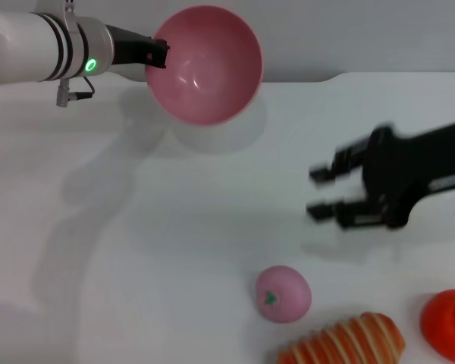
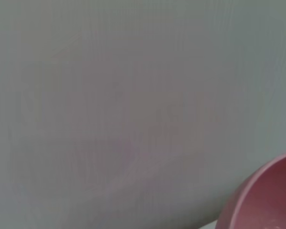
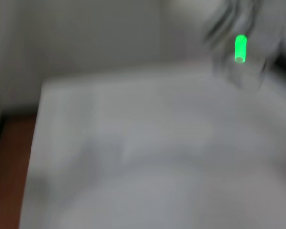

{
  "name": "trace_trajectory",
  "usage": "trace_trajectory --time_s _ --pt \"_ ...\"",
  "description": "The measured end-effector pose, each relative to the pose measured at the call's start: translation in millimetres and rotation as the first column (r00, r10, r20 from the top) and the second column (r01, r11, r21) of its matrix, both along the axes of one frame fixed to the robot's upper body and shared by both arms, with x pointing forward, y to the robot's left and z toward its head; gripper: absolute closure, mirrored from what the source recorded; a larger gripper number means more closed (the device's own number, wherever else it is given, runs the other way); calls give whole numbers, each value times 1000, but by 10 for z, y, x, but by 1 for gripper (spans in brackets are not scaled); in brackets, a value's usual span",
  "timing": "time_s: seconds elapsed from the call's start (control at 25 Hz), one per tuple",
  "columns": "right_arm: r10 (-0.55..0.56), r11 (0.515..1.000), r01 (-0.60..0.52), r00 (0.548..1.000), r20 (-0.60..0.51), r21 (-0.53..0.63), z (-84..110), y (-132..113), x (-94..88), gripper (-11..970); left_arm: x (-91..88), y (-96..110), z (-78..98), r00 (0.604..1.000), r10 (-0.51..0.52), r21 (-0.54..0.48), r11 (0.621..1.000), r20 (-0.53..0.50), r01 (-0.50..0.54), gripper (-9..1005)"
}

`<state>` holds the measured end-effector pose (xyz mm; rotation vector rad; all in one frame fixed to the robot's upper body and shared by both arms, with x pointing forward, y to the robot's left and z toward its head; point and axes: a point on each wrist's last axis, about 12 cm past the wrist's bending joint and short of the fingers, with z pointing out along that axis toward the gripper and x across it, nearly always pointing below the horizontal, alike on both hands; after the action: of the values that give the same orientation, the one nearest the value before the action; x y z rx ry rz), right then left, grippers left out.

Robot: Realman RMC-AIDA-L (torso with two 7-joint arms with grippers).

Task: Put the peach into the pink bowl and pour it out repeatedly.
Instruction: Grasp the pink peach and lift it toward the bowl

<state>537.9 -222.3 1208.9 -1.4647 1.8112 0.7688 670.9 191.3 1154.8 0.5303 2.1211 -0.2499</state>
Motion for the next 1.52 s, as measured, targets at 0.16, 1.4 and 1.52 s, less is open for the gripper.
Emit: trace_trajectory --time_s 0.16,1.4,1.52 --pt "-29 964 -12 988 -149 -264 -256 264 196 522 4 -4 2 1000 -4 2 1000 -7 4 962" --pt "-34 913 -76 965 -258 -401 -973 768 392 632 -8 -23 -9 1000 -14 0 1000 -26 14 961" --pt "-33 916 -72 967 -252 -396 -964 761 400 650 -9 -20 -11 1000 -13 0 1000 -28 13 961"
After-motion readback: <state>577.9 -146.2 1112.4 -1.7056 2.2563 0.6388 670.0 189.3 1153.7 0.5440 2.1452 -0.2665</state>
